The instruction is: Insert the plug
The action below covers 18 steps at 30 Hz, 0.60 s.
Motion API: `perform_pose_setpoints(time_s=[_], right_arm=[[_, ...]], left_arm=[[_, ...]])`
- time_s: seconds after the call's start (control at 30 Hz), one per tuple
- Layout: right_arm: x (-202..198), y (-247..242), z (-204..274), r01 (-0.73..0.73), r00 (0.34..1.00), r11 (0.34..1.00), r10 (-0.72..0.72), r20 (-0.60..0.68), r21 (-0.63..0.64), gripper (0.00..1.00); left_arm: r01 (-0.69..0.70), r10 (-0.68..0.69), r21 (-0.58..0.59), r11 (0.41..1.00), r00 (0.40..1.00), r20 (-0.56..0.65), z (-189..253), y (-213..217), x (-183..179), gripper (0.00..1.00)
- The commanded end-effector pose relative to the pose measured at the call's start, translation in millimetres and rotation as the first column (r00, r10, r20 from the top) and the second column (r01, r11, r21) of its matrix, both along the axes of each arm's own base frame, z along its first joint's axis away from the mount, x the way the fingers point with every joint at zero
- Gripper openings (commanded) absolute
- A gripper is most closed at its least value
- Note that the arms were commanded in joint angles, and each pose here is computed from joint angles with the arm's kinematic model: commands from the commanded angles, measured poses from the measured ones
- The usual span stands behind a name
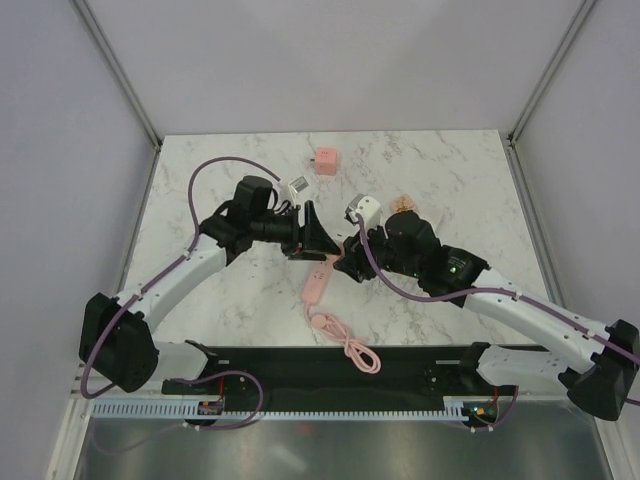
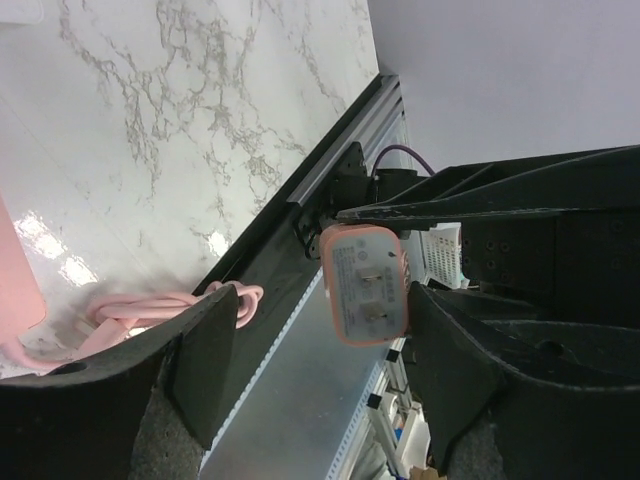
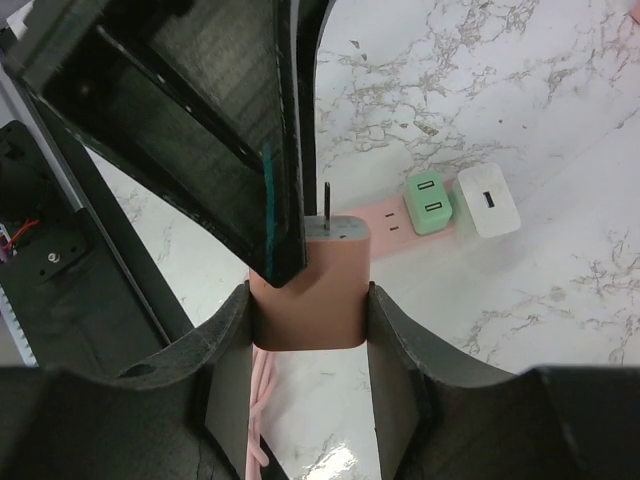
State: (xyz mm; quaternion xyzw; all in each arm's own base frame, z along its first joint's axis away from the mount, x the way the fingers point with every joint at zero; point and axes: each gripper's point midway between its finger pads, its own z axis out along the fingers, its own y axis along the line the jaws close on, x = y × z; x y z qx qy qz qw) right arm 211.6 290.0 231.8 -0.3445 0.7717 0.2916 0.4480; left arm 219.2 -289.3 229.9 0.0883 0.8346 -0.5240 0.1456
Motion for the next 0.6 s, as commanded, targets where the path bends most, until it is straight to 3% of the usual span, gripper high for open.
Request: perform_pose_setpoints(time_s=[0.0,0.07,0.17,0.23,0.27,0.33,0.37,0.5,0.57], right_arm=[[8.5,9.8,21.5,0.011,0.998,0.999,-0.014,0.054,0.052,0.00],[9.1,11.1,19.6,0.016,0.999,0.999,-0.019,0.049,0.052,0.00],[8.2,14.9,14.7,0.006,0.999,0.999,-0.008,0.041,0.049,0.02],[9.9,14.5,10.1,0.017,0.999,0.999,-0.019,0.034,0.047,0.08],[11.9,13.8,9.4,0.030,0.999,0.999,-0.031,0.035,0.045,0.09],[12.2,13.2,5.9,0.041,0.999,0.998,-0.042,0.022,0.043,0.14],[12.3,13.6,6.5,0.042,0.999,0.998,-0.043,0.020,0.047,0.19],[10.4,11.4,6.8,0.067,0.998,0.995,-0.067,-0.001,0.075,0.55],[7.8,12.2,9.2,0.076,0.997,0.992,-0.073,-0.027,0.103,0.66]], left_arm=[[0.020,-0.022,-0.046,0.999,0.999,-0.038,-1.6,-10.0,-4.1,0.72],[0.024,-0.028,-0.066,0.998,0.998,-0.052,-4.4,-12.3,-5.2,0.62],[0.049,-0.055,-0.113,0.992,0.997,-0.057,-4.4,-16.3,-7.7,0.56],[0.079,-0.096,-0.161,0.984,0.990,-0.100,-2.2,-19.4,-14.4,0.43],[0.078,-0.099,-0.174,0.982,0.988,-0.119,-3.2,-20.1,-15.6,0.29],[0.077,-0.100,-0.184,0.980,0.988,-0.116,-3.6,-21.3,-14.3,0.14],[0.076,-0.100,-0.184,0.980,0.987,-0.123,-5.1,-21.5,-14.5,0.02],[0.094,-0.120,-0.217,0.972,0.987,-0.110,3.0,-23.4,-16.2,0.02],[0.097,-0.119,-0.229,0.969,0.989,-0.085,8.1,-23.0,-15.9,0.02]])
